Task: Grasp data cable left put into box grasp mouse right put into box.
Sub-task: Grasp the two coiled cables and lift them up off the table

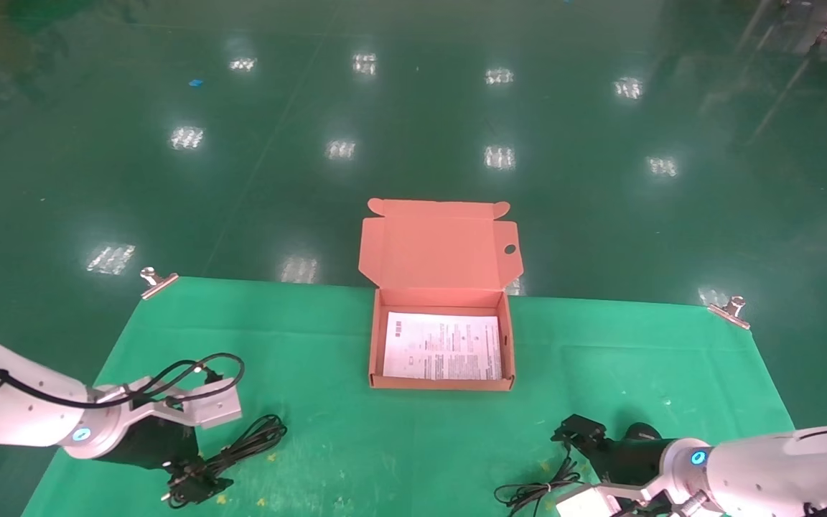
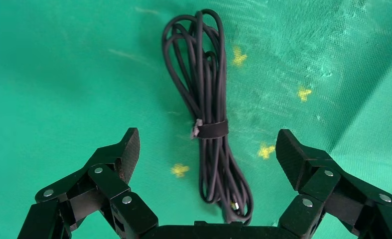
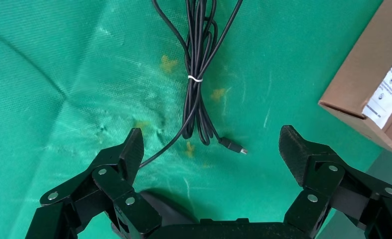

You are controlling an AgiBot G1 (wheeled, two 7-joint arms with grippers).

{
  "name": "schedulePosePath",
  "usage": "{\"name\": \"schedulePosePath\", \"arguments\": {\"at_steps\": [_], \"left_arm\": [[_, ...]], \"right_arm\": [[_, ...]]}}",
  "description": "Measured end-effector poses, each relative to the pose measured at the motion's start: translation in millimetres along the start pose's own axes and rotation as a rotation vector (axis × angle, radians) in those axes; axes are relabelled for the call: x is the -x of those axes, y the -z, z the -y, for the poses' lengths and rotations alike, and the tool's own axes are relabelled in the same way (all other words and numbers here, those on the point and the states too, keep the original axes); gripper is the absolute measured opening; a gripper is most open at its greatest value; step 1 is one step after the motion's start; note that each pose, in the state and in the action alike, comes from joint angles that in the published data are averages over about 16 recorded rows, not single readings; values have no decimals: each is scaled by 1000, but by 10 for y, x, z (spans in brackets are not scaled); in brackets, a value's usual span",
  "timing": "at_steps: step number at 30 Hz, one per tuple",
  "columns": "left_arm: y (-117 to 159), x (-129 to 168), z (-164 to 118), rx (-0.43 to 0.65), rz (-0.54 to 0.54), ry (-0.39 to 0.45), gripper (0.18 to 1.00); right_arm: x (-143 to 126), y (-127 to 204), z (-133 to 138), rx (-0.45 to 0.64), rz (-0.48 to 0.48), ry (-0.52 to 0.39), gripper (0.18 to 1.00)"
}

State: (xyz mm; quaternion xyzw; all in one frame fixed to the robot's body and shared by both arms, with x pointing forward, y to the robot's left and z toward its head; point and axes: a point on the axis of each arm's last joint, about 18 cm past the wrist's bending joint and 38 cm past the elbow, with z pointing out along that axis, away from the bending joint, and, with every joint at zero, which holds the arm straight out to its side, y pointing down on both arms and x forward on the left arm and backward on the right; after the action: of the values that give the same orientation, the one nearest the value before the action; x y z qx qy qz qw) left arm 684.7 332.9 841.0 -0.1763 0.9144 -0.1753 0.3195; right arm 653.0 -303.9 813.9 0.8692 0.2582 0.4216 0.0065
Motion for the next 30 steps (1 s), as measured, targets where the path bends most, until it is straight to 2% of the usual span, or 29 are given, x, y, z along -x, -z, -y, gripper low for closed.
{"name": "schedulePosePath", "arguments": {"at_steps": [21, 30], "left_arm": [[-169, 26, -87, 19, 8, -10, 980], [-159, 27, -75, 15, 7, -9, 902]], "right_arm": [[44, -273, -29, 35, 12, -37, 979], [43, -262, -30, 33, 12, -37, 898]]}}
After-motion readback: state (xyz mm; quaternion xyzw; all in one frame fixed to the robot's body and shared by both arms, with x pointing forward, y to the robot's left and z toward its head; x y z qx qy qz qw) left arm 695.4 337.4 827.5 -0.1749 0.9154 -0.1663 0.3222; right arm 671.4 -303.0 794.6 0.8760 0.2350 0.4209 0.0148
